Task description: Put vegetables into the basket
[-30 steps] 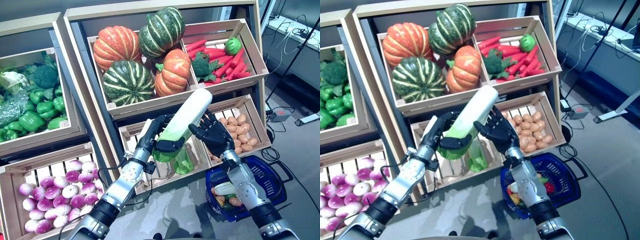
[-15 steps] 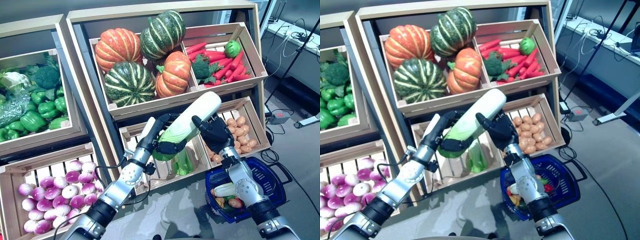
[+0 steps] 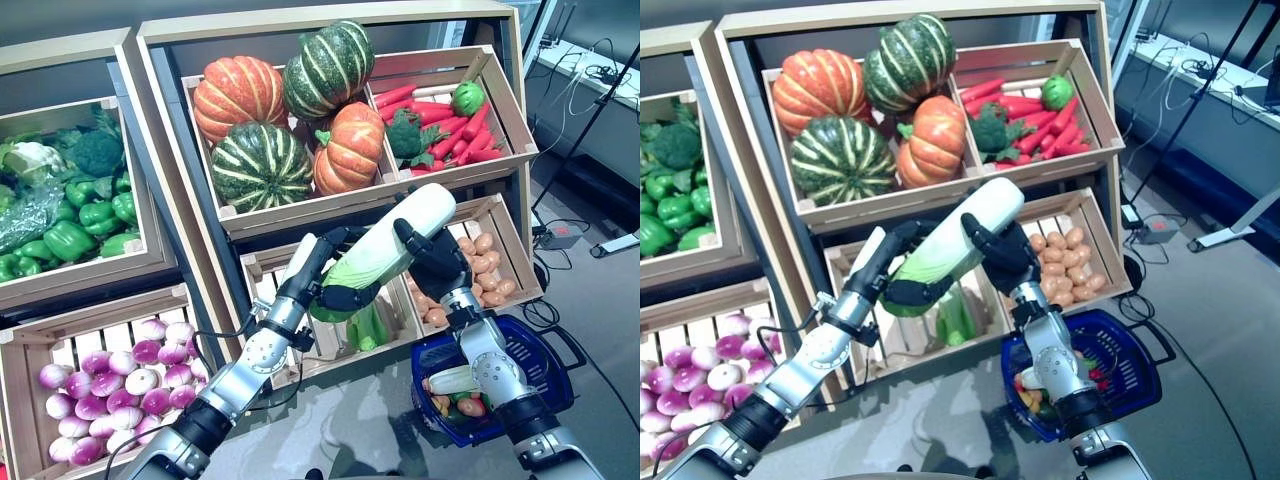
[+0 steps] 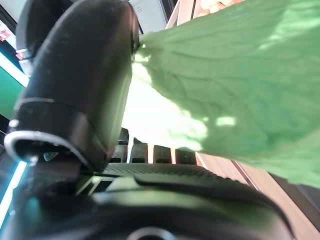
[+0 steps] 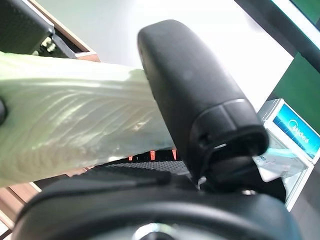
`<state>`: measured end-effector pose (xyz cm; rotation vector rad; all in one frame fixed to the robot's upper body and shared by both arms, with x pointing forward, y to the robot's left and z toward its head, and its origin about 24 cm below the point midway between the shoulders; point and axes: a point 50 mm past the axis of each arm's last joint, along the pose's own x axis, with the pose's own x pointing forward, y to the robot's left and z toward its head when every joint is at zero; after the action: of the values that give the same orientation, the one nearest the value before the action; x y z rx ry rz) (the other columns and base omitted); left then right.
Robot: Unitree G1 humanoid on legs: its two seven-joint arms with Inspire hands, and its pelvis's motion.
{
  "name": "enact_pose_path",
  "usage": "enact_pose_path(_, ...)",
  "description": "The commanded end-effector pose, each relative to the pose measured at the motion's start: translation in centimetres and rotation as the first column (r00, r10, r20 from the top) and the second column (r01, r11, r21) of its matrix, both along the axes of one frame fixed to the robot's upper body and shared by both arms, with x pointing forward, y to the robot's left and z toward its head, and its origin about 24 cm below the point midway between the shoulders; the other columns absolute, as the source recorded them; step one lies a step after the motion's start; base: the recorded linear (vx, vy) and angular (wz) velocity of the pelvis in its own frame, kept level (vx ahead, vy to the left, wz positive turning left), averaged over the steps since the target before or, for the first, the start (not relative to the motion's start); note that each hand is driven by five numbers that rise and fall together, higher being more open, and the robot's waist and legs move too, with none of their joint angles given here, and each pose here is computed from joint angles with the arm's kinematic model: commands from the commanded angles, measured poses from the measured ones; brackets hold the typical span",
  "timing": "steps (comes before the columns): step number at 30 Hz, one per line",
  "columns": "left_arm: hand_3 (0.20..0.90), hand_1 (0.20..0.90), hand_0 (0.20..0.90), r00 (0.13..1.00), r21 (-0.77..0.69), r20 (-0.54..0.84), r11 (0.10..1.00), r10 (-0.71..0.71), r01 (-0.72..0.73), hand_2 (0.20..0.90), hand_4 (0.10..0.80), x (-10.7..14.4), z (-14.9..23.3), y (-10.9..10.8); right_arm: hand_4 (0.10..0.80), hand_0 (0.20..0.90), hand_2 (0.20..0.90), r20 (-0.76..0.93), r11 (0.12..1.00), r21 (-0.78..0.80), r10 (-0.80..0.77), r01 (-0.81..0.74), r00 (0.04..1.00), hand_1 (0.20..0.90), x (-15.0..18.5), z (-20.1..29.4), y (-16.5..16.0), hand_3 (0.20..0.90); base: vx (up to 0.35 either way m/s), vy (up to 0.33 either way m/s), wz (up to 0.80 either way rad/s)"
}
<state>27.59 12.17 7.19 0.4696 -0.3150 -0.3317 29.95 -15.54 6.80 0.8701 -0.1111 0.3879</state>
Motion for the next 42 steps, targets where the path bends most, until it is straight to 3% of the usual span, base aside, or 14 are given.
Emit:
enact_pose_path(1,0.3,0.3,0.3,0.955,0.02,0.216,0.978,-0.205,0.206,0.3,0.4,0.5,4.0,-3.9,0.4,0.3,0.3,0.387,0.993,0.114,-0.004,-0.043,0.922,0.3,2.4,8.3,1.5,0.3,0.0,0.0,0.0)
enact_pose_path(16,0.3,0.3,0.3,0.977,-0.021,0.16,0.989,-0.142,0.147,0.3,0.4,0.5,2.9,-3.0,0.4,0.3,0.3,0.408,0.998,0.07,-0.028,-0.001,0.912,0.3,2.2,8.8,0.8,0.3,-0.001,0.001,0.0)
enact_pose_path(17,0.566,0.566,0.566,0.978,-0.016,0.155,0.989,-0.14,0.144,0.566,0.577,0.5,2.7,-2.9,0.4,0.3,0.3,0.407,0.998,0.07,-0.032,0.004,0.913,0.3,2.2,8.7,0.6,0.3,0.0,0.0,0.0)
enact_pose_path(18,0.674,0.674,0.674,0.979,-0.011,0.148,0.99,-0.14,0.143,0.674,0.649,0.5,2.6,-2.9,0.4,0.3,0.3,0.405,0.998,0.069,-0.036,0.008,0.914,0.3,2.2,8.7,0.5,0.3,0.0,0.0,0.0)
enact_pose_path(19,0.9,0.9,0.9,0.981,-0.004,0.14,0.991,-0.132,0.134,0.9,0.8,0.5,2.4,-2.8,0.4,0.3,0.3,0.401,0.998,0.066,-0.039,0.014,0.915,0.3,2.2,8.5,0.4,0.3,0.0,0.0,0.0)
enact_pose_path(24,0.9,0.9,0.9,0.992,0.015,0.077,0.995,-0.104,0.103,0.9,0.8,0.5,1.2,-1.9,0.4,0.3,0.3,0.378,0.998,0.011,-0.056,0.056,0.924,0.3,1.9,7.9,-0.4,0.3,0.002,-0.014,-0.04)
enact_pose_path(28,0.9,0.9,0.9,0.998,0.054,-0.031,0.997,-0.05,0.052,0.9,0.8,0.5,-0.8,0.0,0.4,0.3,0.3,0.345,0.993,-0.039,-0.087,0.107,0.935,0.3,1.6,7.0,-1.9,0.3,0.017,-0.015,-0.03)
enact_pose_path(38,0.9,0.9,0.9,0.939,0.193,-0.297,0.974,0.175,-0.121,0.9,0.8,-1.6,-6.2,8.1,0.4,0.3,0.3,0.19,0.919,-0.281,-0.229,0.276,0.955,0.3,-0.5,2.6,-8.9,0.3,0.025,-0.001,-0.09)
enact_pose_path(42,0.9,0.9,0.9,0.904,0.178,-0.338,0.961,0.261,-0.211,0.9,0.8,-2.1,-7.0,9.7,0.4,0.3,0.3,0.158,0.882,-0.291,-0.338,0.37,0.928,0.3,-1.2,1.8,-11.3,0.3,0.008,-0.018,-0.04)
